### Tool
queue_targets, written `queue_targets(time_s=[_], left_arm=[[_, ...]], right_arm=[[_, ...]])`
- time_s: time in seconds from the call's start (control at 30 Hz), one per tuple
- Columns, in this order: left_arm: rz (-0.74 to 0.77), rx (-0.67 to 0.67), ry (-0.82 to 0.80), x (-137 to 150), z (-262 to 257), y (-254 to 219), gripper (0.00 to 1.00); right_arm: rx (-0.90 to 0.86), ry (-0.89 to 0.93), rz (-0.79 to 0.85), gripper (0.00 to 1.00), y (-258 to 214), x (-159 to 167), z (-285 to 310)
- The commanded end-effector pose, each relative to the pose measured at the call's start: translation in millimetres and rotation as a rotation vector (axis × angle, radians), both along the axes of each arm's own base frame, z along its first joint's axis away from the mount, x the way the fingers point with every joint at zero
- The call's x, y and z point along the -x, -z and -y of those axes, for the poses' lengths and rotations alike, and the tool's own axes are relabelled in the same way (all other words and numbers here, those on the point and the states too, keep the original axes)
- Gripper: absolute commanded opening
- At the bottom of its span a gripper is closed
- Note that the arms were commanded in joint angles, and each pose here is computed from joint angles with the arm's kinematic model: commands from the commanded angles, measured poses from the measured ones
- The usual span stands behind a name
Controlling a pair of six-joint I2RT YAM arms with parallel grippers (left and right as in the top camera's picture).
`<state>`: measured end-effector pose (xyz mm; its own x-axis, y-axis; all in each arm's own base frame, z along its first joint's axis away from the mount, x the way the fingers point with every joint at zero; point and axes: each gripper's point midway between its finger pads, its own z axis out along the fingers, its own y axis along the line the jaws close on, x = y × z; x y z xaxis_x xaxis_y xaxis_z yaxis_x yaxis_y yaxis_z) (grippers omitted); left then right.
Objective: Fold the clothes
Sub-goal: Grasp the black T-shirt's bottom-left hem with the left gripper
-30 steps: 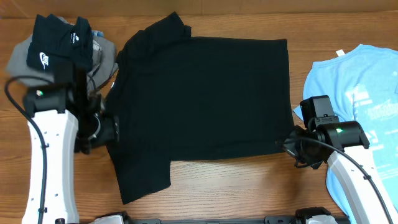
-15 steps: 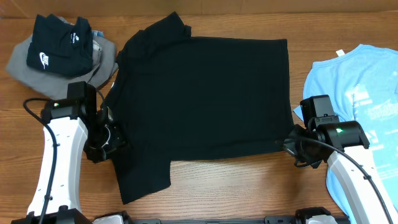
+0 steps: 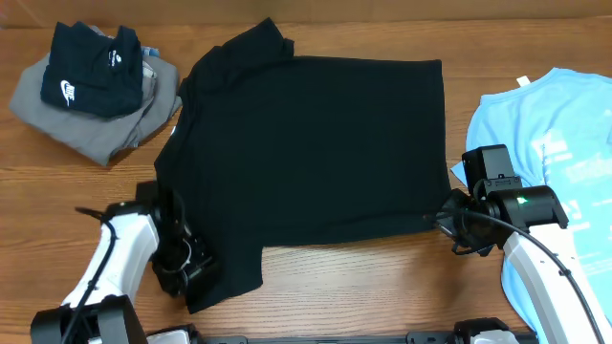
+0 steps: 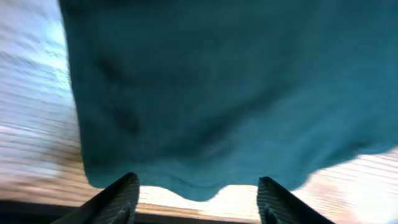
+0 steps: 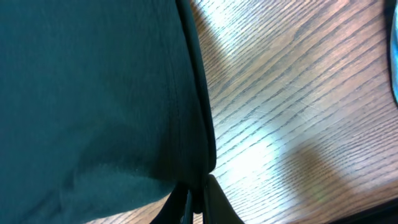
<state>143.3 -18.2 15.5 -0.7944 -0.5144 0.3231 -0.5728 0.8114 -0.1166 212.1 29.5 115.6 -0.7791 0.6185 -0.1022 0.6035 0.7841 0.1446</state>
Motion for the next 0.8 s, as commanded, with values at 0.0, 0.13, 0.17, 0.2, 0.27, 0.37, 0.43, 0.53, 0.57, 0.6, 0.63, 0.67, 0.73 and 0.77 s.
queue_targets(time_s=[0.0, 0.13, 0.17, 0.2, 0.27, 0.37, 0.43, 0.53, 0.57, 0.6, 0.63, 0.67, 0.73, 0.77], left_arm=[[-0.029, 0.002, -0.048, 12.9, 2.9, 9.9, 0.90], [-0.031, 0.002, -0.047, 18.6, 3.9, 17.6, 0.91], [-0.033, -0.001, -0.046, 19.5, 3.4, 18.4, 0.91], [-0.034, -0.009, -0.044, 19.9, 2.0, 18.9, 0.90], [-0.034, -0.015, -0.042, 19.9, 1.0, 19.2, 0.88], [-0.033, -0.023, -0.041, 19.8, -0.3, 19.6, 0.78], [-0.027, -0.024, -0.041, 18.5, -0.5, 20.0, 0.58], [-0.027, -0.023, -0.041, 18.5, -0.4, 20.0, 0.22], [-0.027, -0.023, -0.040, 18.4, -0.5, 20.0, 0.13], [-0.026, -0.022, -0.036, 18.4, -0.4, 19.9, 0.06], [-0.024, -0.016, -0.030, 18.3, 0.2, 19.6, 0.04], [-0.025, -0.010, -0.028, 18.2, 1.1, 18.5, 0.04], [-0.030, -0.007, -0.025, 18.1, 1.4, 15.4, 0.04], [-0.034, -0.006, -0.026, 17.4, 1.3, 13.0, 0.04]], right_arm=[[0.017, 0.004, 0.038, 0.05, -7.9, -6.6, 3.3], [0.033, 0.007, 0.042, 0.05, -8.0, -7.3, 6.1], [0.033, 0.007, 0.043, 0.05, -8.0, -7.5, 6.1], [0.032, 0.007, 0.044, 0.06, -8.1, -7.7, 6.0], [0.032, 0.007, 0.046, 0.05, -8.2, -8.2, 6.0], [0.032, 0.007, 0.046, 0.05, -8.2, -8.3, 5.9], [0.032, 0.007, 0.046, 0.05, -8.2, -8.3, 5.9], [0.032, 0.007, 0.046, 0.05, -8.2, -8.3, 5.9], [0.032, 0.007, 0.046, 0.05, -8.2, -8.3, 5.9], [0.032, 0.007, 0.046, 0.05, -8.2, -8.3, 5.9], [0.032, 0.007, 0.046, 0.05, -8.2, -8.3, 5.9], [0.032, 0.007, 0.047, 0.05, -8.3, -8.6, 6.0], [0.032, 0.007, 0.050, 0.05, -8.4, -9.2, 5.9], [0.031, 0.007, 0.050, 0.05, -8.4, -9.2, 5.8]])
